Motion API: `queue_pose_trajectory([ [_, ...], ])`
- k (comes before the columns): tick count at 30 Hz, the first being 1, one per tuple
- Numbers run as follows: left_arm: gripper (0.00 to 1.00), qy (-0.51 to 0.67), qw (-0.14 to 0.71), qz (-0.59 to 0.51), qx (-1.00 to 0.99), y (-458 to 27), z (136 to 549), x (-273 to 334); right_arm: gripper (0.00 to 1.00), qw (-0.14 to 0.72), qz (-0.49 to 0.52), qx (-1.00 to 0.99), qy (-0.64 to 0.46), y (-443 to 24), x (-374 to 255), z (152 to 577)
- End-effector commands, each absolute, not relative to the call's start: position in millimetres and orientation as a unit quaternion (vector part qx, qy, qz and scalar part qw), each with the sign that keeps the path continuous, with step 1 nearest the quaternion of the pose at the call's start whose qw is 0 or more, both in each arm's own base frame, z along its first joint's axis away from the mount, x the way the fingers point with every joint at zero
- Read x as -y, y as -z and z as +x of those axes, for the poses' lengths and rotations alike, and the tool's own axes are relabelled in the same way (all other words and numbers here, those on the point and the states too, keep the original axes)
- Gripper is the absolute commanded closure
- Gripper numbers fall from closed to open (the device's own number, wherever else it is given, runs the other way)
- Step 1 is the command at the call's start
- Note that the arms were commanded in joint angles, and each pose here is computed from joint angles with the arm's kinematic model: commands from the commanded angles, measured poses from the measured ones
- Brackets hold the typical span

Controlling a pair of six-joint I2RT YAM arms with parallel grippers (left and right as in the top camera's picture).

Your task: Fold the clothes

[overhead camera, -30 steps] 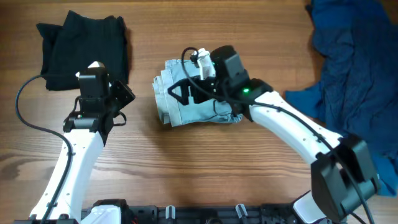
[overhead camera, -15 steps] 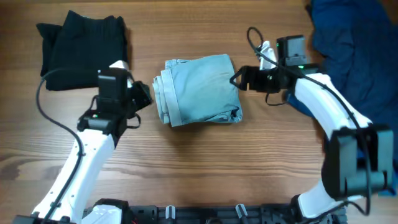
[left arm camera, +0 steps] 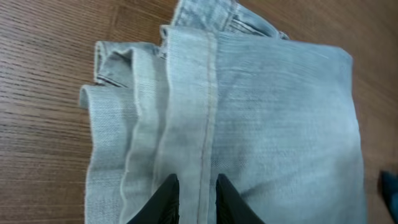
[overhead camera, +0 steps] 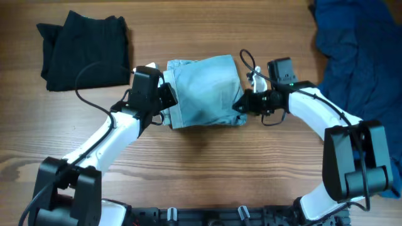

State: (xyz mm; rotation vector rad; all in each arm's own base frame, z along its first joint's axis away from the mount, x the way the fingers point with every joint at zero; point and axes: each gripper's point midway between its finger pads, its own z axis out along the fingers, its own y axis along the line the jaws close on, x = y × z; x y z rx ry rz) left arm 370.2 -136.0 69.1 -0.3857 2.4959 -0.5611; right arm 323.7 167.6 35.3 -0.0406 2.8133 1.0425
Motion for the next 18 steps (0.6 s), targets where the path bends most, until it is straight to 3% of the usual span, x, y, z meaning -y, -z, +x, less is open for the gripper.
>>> queue_pose_trajectory([
  [1, 0.79, 0.217, 0.276, -0.143, -0.925, -72.0, 373.1, 139.3, 0.96, 0.044, -0.012, -0.935, -0.351, -21.9, -170.0, 303.4],
  [6, 0.78, 0.216, 0.276, -0.141, -0.926, -71.9, 373.0, 139.3, 0.96, 0.060, -0.059, -0.922, -0.379, -34.4, -186.1, 305.1],
  [7, 0.75, 0.216, 0.276, -0.142, -0.926, -72.4, 372.9, 138.2, 0.96, 0.074, -0.079, -0.908, -0.404, -50.5, -193.2, 310.6],
  [8, 0.63, 0.223, 0.273, -0.142, -0.925, -74.6, 371.9, 136.7, 0.95, 0.090, -0.087, -0.904, -0.410, -65.7, -195.9, 318.8],
  [9, 0.56, 0.232, 0.268, -0.146, -0.923, -77.8, 370.9, 132.9, 0.86, 0.116, -0.104, -0.898, -0.411, -90.1, -198.4, 330.6],
  [11, 0.44, 0.256, 0.257, -0.144, -0.921, -82.2, 369.3, 125.1, 0.44, 0.153, -0.121, -0.891, -0.410, -125.9, -200.5, 345.7],
  [12, 0.42, 0.270, 0.248, -0.142, -0.919, -82.8, 367.9, 122.2, 0.33, 0.172, -0.125, -0.890, -0.403, -142.5, -199.9, 353.4],
  [15, 0.33, 0.289, 0.233, -0.166, -0.914, -81.2, 367.9, 91.2, 0.16, 0.206, -0.130, -0.889, -0.386, -170.8, -197.1, 366.8],
  [18, 0.31, 0.296, 0.215, -0.167, -0.916, -68.2, 366.9, 83.7, 0.13, 0.202, -0.124, -0.896, -0.377, -167.9, -194.0, 366.3],
])
